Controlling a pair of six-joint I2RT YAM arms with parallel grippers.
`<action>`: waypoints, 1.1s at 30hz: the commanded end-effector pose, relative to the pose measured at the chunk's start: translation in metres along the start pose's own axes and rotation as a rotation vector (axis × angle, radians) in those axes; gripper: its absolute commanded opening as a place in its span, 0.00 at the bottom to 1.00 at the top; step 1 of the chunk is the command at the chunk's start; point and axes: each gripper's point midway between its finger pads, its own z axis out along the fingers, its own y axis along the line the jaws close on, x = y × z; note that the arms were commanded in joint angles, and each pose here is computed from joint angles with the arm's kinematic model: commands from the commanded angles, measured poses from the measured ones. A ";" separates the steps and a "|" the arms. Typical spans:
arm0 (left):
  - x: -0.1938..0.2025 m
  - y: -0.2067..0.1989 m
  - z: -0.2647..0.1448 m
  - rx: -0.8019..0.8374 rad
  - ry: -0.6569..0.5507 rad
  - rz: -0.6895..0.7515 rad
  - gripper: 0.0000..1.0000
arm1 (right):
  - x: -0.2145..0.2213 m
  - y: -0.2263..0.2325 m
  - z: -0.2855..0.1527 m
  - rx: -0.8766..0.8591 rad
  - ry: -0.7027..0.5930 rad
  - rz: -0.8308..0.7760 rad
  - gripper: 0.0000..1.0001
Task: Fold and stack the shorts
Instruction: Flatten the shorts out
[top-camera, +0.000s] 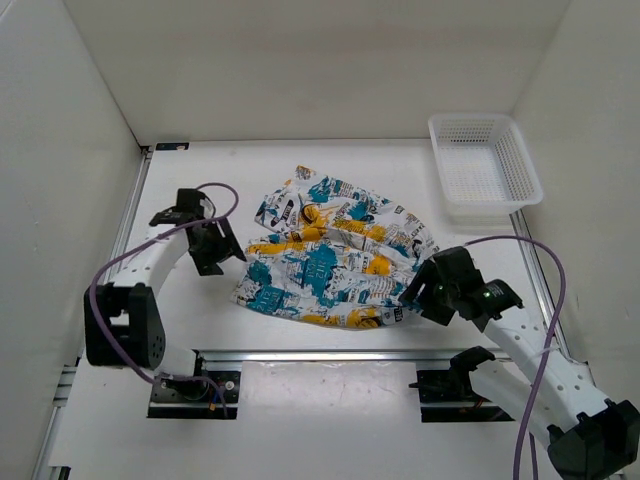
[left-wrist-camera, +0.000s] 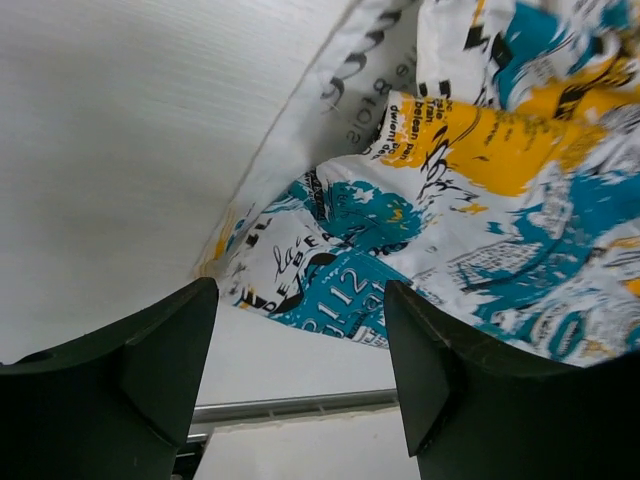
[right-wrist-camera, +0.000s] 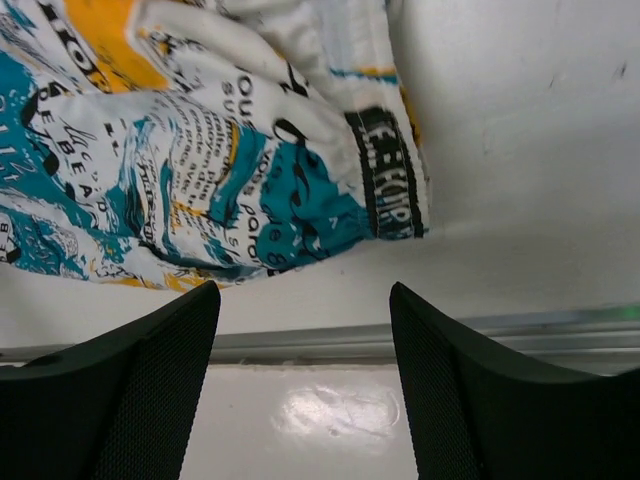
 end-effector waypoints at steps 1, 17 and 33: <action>0.017 -0.011 0.024 -0.032 0.050 0.066 0.78 | 0.011 0.017 -0.002 -0.073 0.057 0.152 0.72; 0.037 -0.021 0.079 -0.188 0.126 0.139 0.78 | 0.008 0.004 0.034 -0.001 0.087 0.335 0.57; 0.036 -0.019 0.086 -0.202 0.128 0.139 0.10 | -0.012 -0.007 0.042 0.024 0.031 0.273 0.04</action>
